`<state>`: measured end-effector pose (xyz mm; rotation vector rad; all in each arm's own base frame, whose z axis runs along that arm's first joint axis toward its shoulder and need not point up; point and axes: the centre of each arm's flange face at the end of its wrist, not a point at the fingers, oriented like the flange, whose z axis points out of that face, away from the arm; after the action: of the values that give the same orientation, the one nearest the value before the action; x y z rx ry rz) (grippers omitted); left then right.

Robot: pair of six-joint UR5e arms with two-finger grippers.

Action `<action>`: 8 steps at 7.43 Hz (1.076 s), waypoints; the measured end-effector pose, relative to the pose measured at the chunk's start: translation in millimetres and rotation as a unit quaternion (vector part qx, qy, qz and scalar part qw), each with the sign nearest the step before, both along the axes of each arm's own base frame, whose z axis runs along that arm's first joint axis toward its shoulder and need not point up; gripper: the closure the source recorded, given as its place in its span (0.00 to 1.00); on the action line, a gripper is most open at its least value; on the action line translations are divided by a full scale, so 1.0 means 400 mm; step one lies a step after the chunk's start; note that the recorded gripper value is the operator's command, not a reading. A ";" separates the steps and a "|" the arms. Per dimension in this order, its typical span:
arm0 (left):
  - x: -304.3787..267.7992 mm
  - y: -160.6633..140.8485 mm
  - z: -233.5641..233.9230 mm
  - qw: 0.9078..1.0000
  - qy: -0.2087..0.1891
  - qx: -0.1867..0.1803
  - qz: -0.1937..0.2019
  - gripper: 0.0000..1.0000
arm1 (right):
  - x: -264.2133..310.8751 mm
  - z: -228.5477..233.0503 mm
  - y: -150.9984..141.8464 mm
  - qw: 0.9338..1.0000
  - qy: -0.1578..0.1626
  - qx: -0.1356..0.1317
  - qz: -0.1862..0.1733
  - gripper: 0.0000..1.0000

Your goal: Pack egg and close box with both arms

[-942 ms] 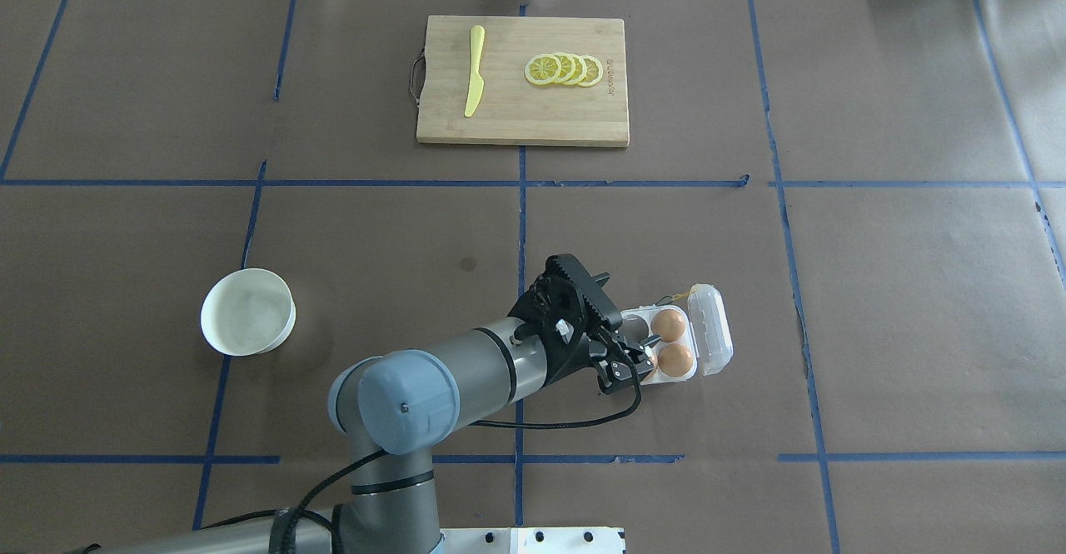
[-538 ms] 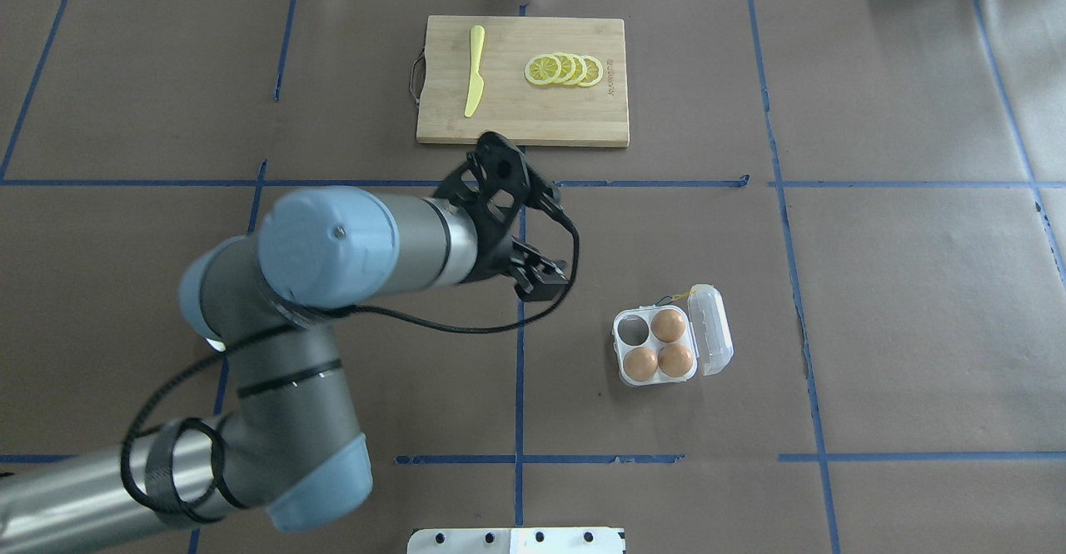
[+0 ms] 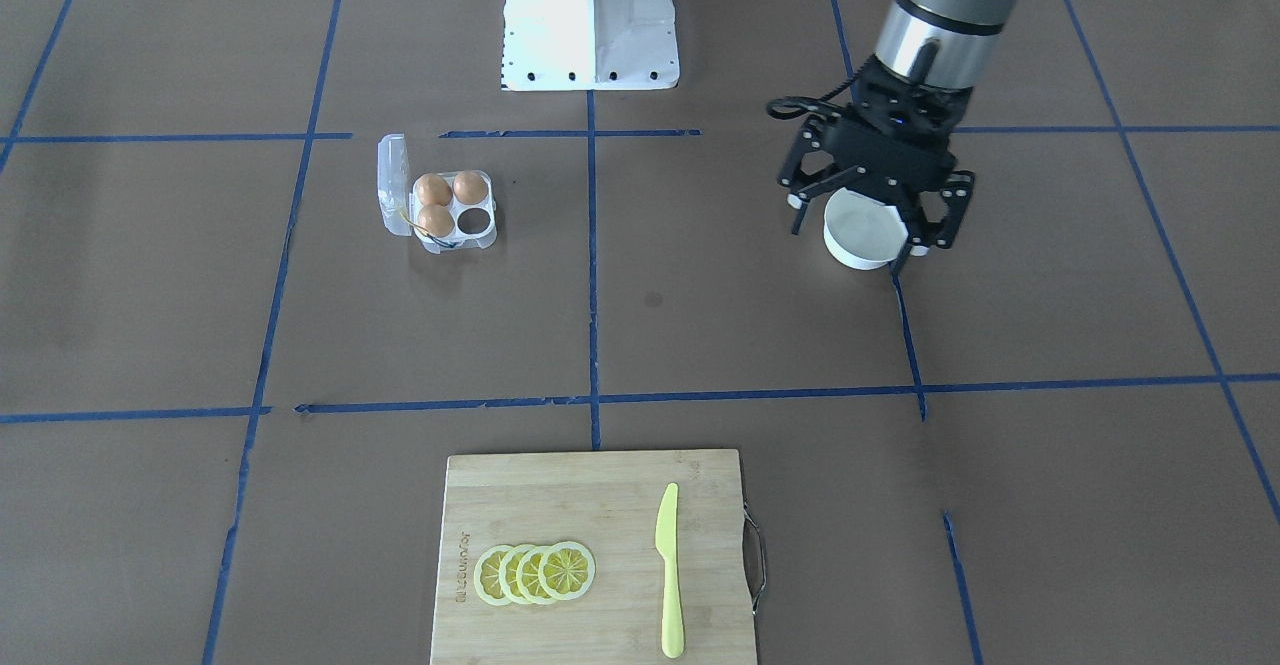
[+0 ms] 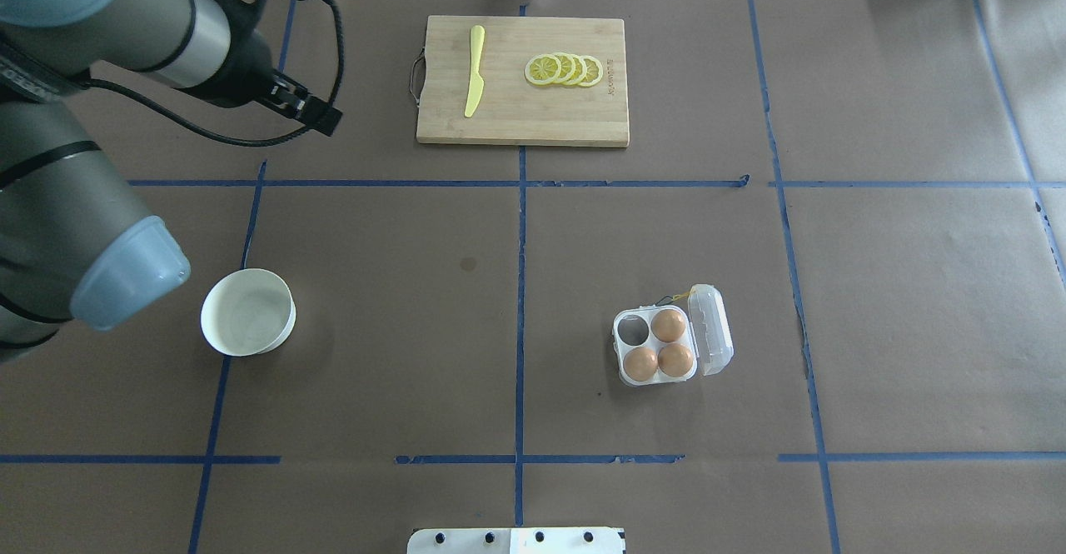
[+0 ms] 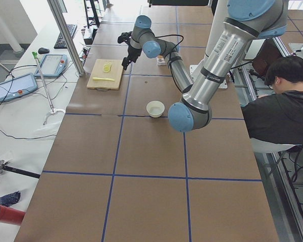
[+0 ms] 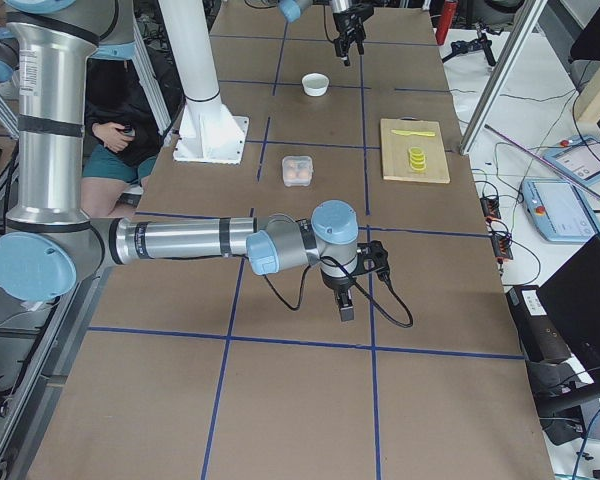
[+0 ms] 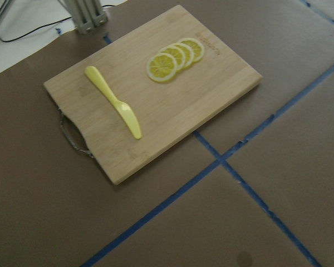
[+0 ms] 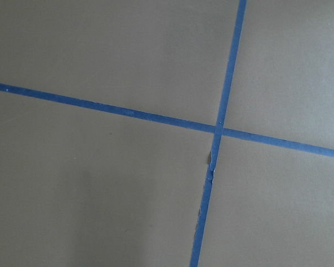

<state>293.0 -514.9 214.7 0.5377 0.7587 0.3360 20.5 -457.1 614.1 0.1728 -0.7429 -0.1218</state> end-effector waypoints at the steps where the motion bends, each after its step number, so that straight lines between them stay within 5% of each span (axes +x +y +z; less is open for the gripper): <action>1: -0.058 -0.020 0.121 0.999 -0.026 -0.040 -0.014 0.00 | 0.008 0.024 0.017 1.000 0.003 -0.021 0.001 0.00; 4: -0.379 -0.104 0.492 0.987 -0.086 -0.132 -0.041 0.00 | 0.053 0.059 0.051 0.996 0.008 -0.092 0.017 0.00; 6: -0.653 -0.091 0.766 0.978 -0.097 -0.181 -0.031 0.00 | 0.069 0.060 0.067 0.996 0.011 -0.086 0.009 0.00; 8: -0.860 0.007 0.951 0.976 -0.079 -0.202 -0.019 0.00 | 0.073 0.028 0.069 0.997 0.011 -0.071 0.008 0.00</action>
<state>-50.9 -512.0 595.0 0.1396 0.6387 0.1778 49.7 -429.4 625.1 0.0419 -0.7245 -0.0559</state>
